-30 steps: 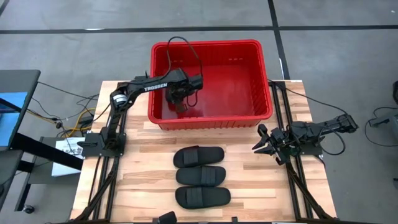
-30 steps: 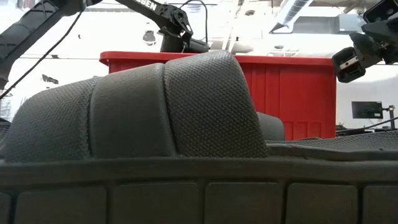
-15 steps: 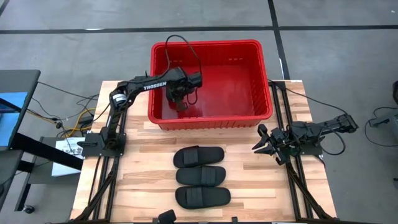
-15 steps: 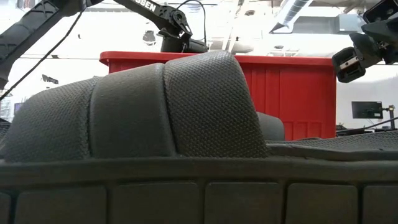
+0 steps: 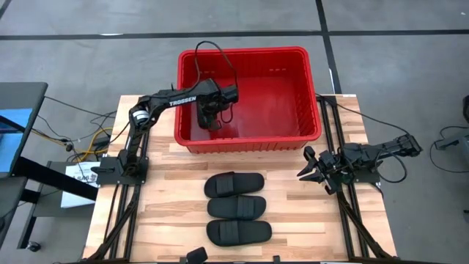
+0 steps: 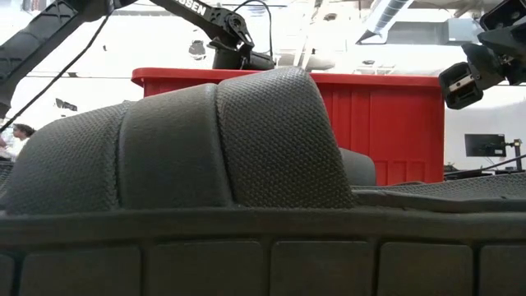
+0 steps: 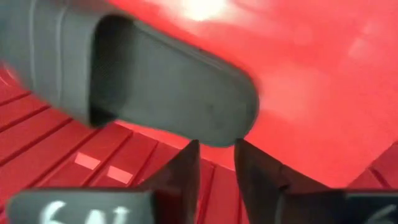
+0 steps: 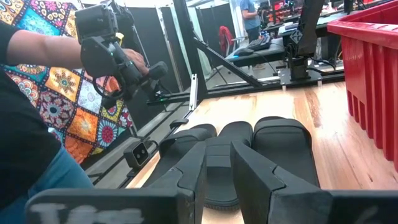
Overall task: Pick and place slides into bin
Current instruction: Put the black slipper into the red bin
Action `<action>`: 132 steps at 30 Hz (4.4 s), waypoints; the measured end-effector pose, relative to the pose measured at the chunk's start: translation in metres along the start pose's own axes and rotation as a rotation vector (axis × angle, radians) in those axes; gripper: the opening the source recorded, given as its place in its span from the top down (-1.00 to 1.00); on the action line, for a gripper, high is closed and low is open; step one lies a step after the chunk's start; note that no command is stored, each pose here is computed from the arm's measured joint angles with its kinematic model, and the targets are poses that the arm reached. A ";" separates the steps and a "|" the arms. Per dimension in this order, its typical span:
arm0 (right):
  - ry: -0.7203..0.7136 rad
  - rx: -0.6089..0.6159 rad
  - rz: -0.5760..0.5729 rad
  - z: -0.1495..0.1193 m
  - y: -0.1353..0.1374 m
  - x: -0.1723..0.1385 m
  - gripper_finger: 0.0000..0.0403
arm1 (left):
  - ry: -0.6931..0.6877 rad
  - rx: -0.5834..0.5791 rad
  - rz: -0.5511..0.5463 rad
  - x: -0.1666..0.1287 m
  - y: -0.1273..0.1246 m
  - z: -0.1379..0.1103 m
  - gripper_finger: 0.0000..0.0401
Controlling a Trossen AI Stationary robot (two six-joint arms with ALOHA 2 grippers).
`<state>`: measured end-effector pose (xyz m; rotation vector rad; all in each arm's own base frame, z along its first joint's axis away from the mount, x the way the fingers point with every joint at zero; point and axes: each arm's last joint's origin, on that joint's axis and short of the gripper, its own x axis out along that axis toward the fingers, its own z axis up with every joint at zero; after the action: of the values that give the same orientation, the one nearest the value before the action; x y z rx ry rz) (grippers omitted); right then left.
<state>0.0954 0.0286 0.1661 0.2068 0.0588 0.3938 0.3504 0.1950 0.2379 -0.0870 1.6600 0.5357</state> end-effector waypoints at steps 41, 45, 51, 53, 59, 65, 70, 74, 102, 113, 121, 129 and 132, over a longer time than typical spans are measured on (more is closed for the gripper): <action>0.000 0.000 0.000 0.000 0.000 0.000 0.68 | -0.543 -0.079 -0.031 -0.149 0.048 -0.017 0.38; 0.000 0.000 0.000 0.000 0.000 0.000 0.68 | -0.791 -0.151 -0.096 -0.182 0.059 -0.035 0.38; 0.001 0.000 0.001 0.000 0.000 0.000 0.68 | -1.123 -0.214 -0.161 -0.238 0.074 -0.078 0.38; 0.000 0.000 0.000 0.000 0.000 0.000 0.68 | -1.211 -0.222 -0.157 -0.255 0.077 -0.095 0.38; 0.000 0.000 0.000 0.000 0.000 0.000 0.68 | -1.358 -0.242 -0.151 -0.289 0.078 -0.147 0.38; 0.000 0.000 0.000 0.000 0.000 0.000 0.68 | -1.451 -0.231 -0.231 -0.311 0.068 -0.192 0.38; 0.000 0.000 0.000 0.000 0.000 0.000 0.68 | -1.496 -0.181 -0.261 -0.323 0.056 -0.218 0.38; 0.000 0.000 0.000 0.000 0.000 0.000 0.68 | -1.498 -0.136 -0.293 -0.326 0.046 -0.227 0.39; 0.000 0.000 0.000 0.000 0.000 0.000 0.68 | -1.735 0.169 -0.674 -0.354 0.028 -0.322 0.62; 0.000 0.000 0.000 0.000 0.000 0.000 0.68 | -1.705 0.349 -0.762 -0.356 0.012 -0.304 0.62; 0.000 0.000 0.001 0.000 0.000 0.000 0.68 | -1.737 -0.009 -0.492 -0.358 0.022 -0.296 0.62; 0.000 0.000 0.000 0.000 0.000 0.000 0.68 | -1.865 0.056 -0.530 -0.360 0.029 -0.321 0.62; 0.000 0.000 0.000 0.000 0.000 0.000 0.68 | -1.883 0.041 -0.553 -0.348 0.025 -0.318 0.62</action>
<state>0.0954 0.0286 0.1661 0.2064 0.0590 0.3939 0.1092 0.0062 0.5980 0.0136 -0.2247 -0.0035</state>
